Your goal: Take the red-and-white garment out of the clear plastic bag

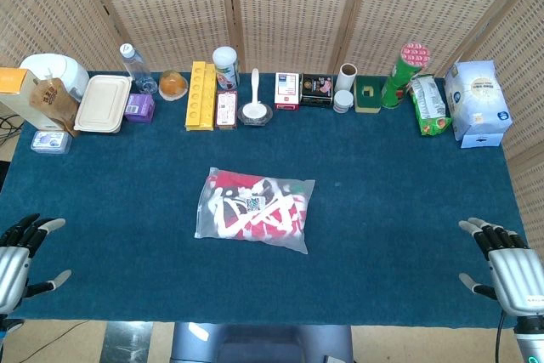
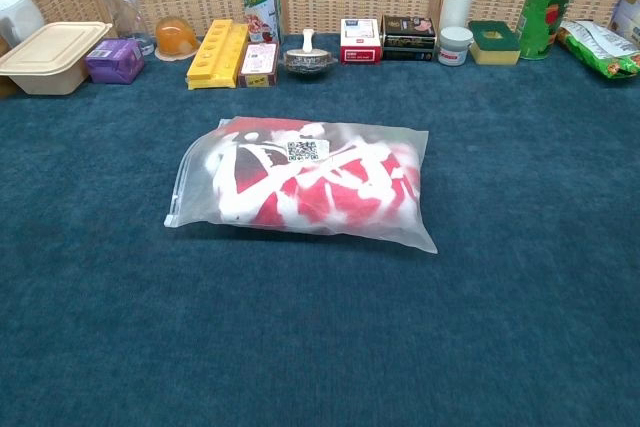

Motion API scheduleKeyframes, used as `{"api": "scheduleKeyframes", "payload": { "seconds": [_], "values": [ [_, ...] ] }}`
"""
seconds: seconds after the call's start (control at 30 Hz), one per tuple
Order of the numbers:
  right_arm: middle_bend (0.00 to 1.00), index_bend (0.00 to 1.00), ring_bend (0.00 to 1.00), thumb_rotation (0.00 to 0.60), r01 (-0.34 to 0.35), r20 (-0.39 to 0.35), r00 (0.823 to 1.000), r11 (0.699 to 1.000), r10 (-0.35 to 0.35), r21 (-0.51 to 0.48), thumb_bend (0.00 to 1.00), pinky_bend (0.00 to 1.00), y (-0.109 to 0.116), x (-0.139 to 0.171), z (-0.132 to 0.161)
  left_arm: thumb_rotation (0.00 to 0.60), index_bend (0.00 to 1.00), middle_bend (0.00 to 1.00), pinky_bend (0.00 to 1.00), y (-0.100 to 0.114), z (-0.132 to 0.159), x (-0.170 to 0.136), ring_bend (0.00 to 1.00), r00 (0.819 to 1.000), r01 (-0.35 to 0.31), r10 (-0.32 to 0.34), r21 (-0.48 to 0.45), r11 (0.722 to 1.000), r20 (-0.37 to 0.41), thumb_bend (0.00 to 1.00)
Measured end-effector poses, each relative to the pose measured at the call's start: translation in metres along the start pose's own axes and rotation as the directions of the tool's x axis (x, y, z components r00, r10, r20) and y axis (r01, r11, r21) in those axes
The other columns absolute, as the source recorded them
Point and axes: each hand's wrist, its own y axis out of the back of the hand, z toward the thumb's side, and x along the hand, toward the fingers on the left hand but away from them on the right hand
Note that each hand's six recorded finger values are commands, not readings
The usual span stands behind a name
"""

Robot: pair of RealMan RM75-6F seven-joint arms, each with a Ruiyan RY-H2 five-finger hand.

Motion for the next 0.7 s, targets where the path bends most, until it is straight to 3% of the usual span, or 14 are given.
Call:
{"api": "scheduleKeyframes", "payload": {
  "seconds": [0.7],
  "values": [
    [0.24,0.22,0.26,0.6,0.004,-0.03,1.0,1.0,-0.005,-0.027,0.08,0.29,0.0,-0.005,0.004,0.6,0.21,0.23,0.17,0.009,-0.002,-0.001,0.12,1.0,-0.025,0.025,0.017,1.0,-0.013,0.12]
  ]
}}
